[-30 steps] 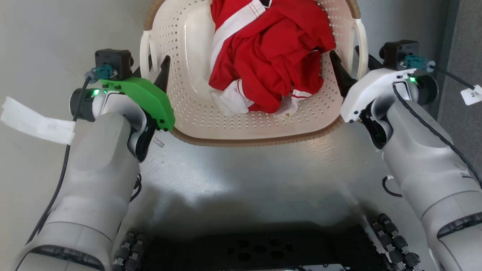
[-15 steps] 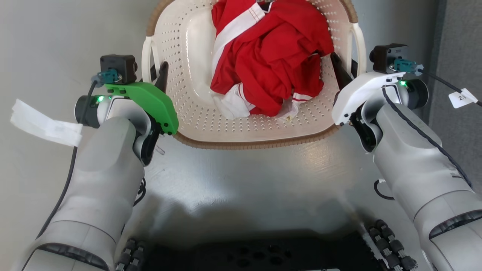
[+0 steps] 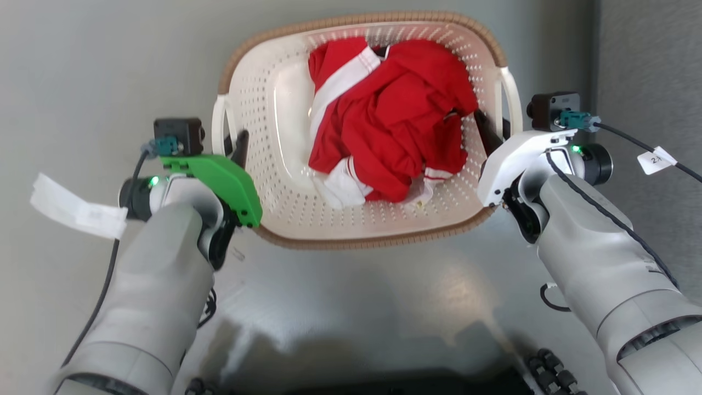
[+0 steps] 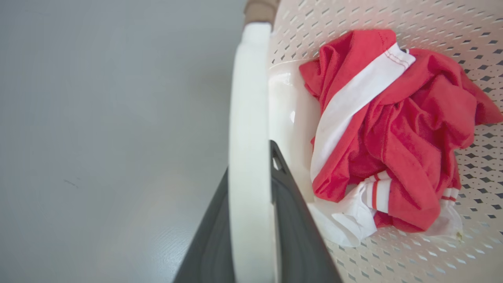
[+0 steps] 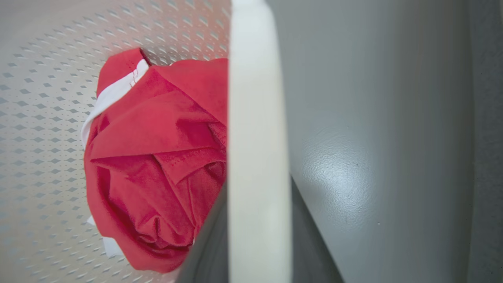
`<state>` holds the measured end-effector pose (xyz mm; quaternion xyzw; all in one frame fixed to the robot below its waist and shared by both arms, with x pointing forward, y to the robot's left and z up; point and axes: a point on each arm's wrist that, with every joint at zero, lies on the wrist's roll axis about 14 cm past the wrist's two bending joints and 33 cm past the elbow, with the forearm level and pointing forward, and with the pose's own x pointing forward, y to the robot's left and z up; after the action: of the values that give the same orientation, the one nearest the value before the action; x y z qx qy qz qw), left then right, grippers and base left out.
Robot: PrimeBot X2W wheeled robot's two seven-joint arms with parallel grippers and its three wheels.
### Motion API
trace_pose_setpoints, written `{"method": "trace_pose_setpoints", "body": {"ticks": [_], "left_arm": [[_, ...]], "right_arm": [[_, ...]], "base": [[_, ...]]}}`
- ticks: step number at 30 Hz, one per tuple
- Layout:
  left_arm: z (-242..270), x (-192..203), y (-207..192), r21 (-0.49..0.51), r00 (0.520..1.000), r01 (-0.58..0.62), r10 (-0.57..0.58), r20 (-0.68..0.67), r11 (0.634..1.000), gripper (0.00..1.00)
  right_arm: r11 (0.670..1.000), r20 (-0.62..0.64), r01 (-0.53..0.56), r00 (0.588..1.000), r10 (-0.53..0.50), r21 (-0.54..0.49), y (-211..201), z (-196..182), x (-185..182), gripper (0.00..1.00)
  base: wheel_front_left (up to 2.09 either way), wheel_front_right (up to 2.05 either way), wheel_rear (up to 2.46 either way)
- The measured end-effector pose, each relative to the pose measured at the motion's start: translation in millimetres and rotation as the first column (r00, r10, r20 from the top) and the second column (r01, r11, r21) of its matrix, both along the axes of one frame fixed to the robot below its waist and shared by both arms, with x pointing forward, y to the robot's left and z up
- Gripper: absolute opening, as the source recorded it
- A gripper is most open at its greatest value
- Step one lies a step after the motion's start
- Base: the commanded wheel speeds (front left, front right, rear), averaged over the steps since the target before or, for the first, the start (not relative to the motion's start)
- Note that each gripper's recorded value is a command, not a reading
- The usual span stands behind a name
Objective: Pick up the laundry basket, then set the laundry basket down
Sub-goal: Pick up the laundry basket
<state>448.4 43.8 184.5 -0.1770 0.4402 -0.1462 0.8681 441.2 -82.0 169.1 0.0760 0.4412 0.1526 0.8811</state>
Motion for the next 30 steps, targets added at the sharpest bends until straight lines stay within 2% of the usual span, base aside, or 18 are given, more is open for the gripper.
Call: {"method": "trace_pose_setpoints", "body": {"ticks": [12,30], "left_arm": [[43.4,-16.0,-4.8,-0.019,1.0,0.0,0.001,0.004,1.0,0.0],[92.8,-52.8,-0.5,-0.001,1.0,0.017,-0.017,-0.009,1.0,0.0]], "right_arm": [[1.0,-0.006,0.026,1.0,-0.026,0.013,-2.4,48.4,-9.3,0.0],[0.999,-0.031,-0.026,0.999,0.026,0.02,5.9,104.9,-49.3,0.0]], "base": [[0.0,0.0,0.0],[0.0,0.0,0.0]]}}
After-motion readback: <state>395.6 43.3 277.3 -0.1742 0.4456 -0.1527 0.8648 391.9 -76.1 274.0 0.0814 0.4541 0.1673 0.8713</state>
